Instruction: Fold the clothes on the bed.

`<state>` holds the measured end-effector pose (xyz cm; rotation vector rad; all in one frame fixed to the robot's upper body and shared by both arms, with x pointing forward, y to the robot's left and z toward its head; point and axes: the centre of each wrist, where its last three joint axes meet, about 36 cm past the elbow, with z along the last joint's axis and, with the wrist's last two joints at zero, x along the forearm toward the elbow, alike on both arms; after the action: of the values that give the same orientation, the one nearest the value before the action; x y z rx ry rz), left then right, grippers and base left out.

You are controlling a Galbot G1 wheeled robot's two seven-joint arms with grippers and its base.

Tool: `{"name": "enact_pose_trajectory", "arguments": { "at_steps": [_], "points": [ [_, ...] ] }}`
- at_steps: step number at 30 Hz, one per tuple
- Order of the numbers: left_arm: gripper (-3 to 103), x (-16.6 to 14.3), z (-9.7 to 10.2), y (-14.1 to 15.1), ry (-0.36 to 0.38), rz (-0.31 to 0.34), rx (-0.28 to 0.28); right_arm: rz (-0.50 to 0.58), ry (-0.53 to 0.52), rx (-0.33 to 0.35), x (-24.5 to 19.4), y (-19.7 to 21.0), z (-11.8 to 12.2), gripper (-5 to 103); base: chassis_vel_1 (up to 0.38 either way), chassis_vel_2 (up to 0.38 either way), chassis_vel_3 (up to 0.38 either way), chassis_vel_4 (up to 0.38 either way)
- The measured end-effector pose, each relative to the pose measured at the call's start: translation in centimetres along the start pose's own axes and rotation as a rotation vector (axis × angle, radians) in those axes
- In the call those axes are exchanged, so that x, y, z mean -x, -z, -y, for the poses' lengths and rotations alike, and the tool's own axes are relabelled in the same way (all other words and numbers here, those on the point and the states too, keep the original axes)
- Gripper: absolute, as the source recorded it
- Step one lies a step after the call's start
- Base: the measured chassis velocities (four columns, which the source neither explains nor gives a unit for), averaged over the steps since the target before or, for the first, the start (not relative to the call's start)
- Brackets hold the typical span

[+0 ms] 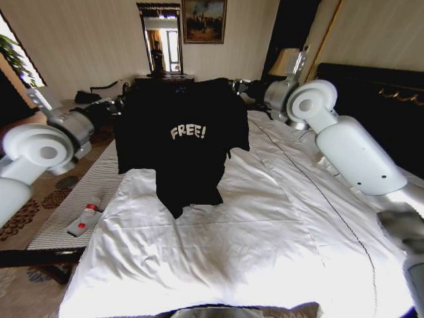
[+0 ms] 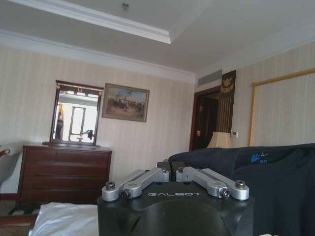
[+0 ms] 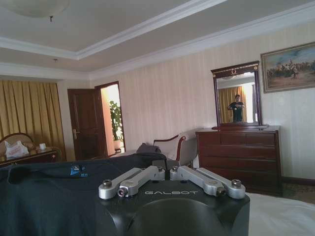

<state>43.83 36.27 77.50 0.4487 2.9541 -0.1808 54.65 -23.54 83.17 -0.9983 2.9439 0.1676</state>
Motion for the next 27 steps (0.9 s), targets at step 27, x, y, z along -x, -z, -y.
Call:
{"name": "enact_pose_trajectory", "arguments": {
  "at_steps": [27],
  "points": [
    [1,-3.1,1.6,6.9,-0.028,0.07,0.008,0.046,0.066,-0.018,-2.5,4.2,-2.1,0,0.0,0.0,0.0,0.0]
  ]
}}
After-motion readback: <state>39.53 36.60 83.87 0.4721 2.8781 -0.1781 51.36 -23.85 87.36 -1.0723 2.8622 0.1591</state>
